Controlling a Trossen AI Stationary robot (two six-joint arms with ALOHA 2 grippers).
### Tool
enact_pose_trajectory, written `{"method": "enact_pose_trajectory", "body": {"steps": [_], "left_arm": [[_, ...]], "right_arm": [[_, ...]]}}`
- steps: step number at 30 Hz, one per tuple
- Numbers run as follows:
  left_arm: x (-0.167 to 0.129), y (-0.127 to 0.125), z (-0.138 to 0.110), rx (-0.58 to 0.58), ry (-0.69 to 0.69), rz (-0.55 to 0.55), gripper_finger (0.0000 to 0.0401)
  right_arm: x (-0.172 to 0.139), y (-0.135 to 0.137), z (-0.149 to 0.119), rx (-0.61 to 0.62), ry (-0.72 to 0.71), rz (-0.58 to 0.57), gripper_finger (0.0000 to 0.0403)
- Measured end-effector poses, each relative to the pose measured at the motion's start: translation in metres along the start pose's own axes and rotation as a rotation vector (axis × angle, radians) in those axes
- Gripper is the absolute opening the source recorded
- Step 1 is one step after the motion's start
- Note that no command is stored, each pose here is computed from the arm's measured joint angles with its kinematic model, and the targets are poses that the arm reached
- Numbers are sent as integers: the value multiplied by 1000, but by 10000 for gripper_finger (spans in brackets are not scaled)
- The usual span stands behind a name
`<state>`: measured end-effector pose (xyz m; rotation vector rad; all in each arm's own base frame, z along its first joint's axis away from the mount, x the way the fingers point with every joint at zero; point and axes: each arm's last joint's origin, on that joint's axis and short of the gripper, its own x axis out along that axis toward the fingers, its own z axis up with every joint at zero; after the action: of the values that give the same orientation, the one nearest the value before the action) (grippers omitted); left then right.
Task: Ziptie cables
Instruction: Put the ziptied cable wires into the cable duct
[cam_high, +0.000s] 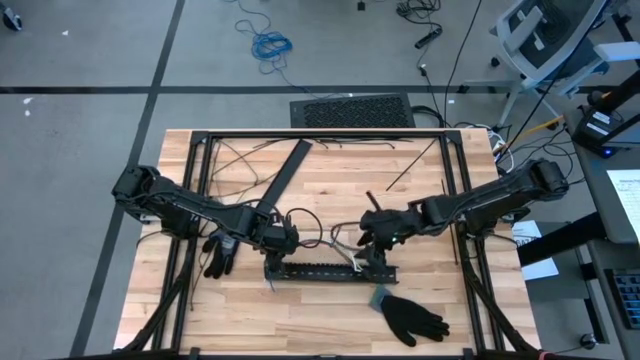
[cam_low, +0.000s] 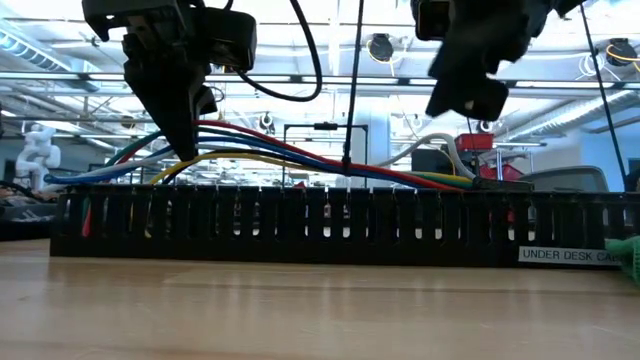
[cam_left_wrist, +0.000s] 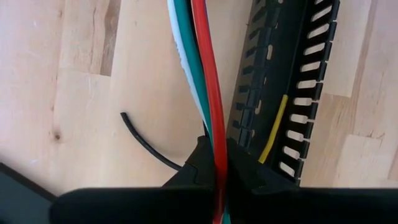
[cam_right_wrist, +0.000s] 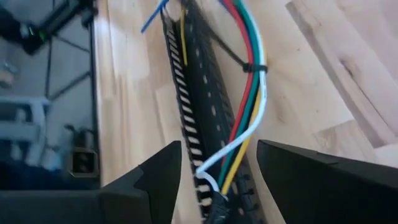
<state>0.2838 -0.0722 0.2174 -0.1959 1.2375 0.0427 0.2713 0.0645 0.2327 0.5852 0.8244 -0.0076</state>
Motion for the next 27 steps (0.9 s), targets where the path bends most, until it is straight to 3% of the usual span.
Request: {"method": "enact_pose_trajectory", "body": {"steps": [7,21,27], "left_arm": [[0,0,0,1,-3,7,15],[0,1,0,-3,-6,15,15],[0,1,0,-5,-6,16,15]], "right_arm": [[28,-2,-6,62,46,-26,199],[83,-15,-15,75,65,-52,196],[79,-13,-13,75,56,-45,133]]}}
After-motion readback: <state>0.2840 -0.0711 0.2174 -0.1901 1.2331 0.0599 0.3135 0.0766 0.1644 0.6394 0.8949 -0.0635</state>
